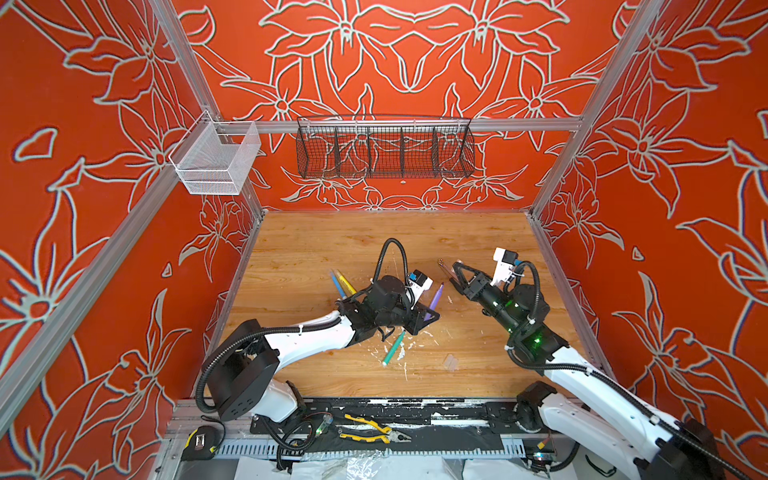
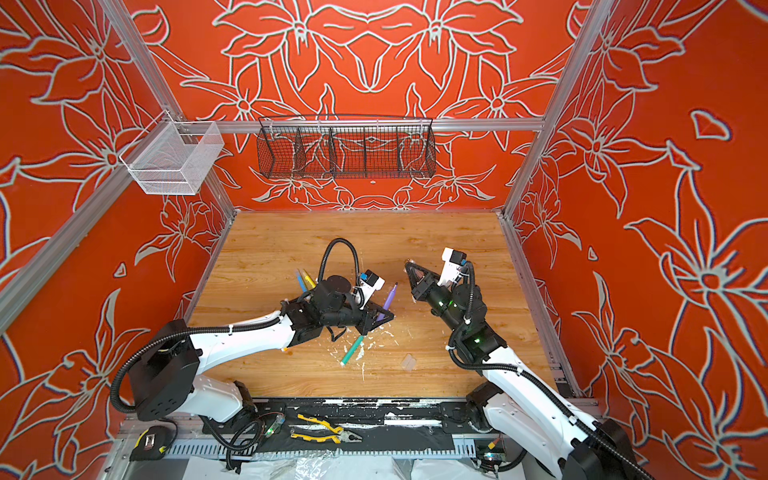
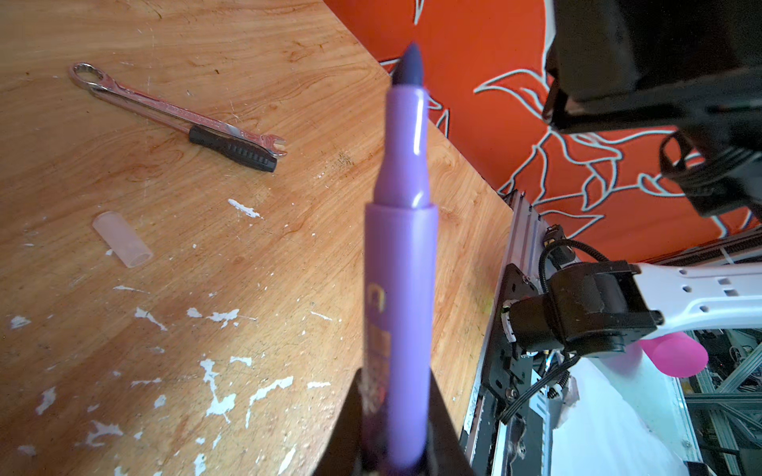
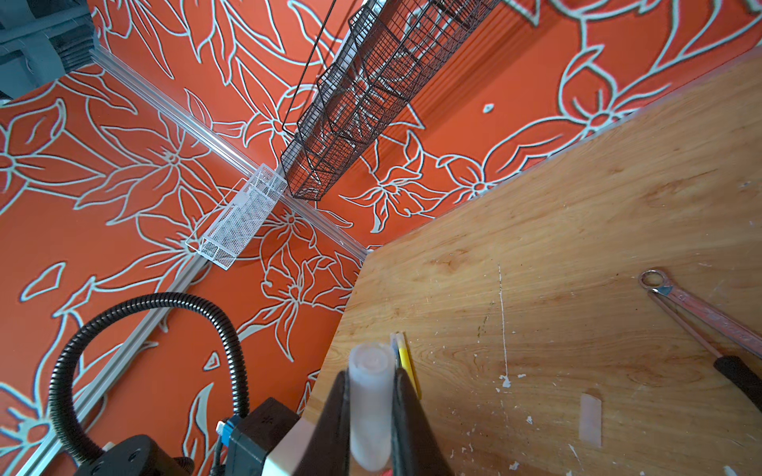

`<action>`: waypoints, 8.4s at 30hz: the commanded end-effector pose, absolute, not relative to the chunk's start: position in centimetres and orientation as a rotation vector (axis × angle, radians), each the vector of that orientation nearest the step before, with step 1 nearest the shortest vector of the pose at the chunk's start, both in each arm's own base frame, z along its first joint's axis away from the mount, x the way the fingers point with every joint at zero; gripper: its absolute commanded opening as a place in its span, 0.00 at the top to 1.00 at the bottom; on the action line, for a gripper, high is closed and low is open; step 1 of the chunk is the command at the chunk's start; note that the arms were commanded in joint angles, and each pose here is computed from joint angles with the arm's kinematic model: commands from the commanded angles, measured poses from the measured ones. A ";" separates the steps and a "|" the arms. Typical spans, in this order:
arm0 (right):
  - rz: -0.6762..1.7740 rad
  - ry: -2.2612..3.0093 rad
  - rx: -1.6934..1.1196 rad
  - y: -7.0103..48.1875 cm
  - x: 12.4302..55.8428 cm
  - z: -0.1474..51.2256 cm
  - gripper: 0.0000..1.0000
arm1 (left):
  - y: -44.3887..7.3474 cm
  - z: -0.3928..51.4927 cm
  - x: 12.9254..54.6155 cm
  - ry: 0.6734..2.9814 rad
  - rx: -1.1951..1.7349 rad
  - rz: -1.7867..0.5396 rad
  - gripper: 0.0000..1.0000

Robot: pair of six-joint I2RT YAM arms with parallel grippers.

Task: Insert the pens into the pen caps

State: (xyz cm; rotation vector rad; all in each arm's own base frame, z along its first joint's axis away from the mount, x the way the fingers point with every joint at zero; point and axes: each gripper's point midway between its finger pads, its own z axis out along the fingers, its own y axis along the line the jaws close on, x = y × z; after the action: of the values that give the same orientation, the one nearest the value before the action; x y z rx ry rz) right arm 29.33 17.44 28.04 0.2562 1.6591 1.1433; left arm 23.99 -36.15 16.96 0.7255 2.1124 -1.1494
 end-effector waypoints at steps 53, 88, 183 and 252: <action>1.364 1.727 0.175 21.7 29.7 25.2 1.00 | -34.6 17.8 26.1 2.109 0.640 -1.008 1.00; 1.420 1.780 0.068 25.5 28.9 23.4 1.00 | -32.3 18.2 27.8 2.101 0.525 -1.053 1.00; 1.080 1.823 0.137 19.8 29.5 25.9 0.62 | -37.1 17.4 24.6 2.104 0.851 -0.949 1.00; 1.298 1.887 -0.122 30.7 25.0 22.0 1.00 | -26.1 32.4 38.8 1.854 0.217 -0.628 1.00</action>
State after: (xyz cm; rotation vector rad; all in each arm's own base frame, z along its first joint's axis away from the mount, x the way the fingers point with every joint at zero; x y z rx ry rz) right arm 30.89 25.43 27.95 0.1417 1.6283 1.1279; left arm 28.31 -31.74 20.57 0.7219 2.2049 -0.8168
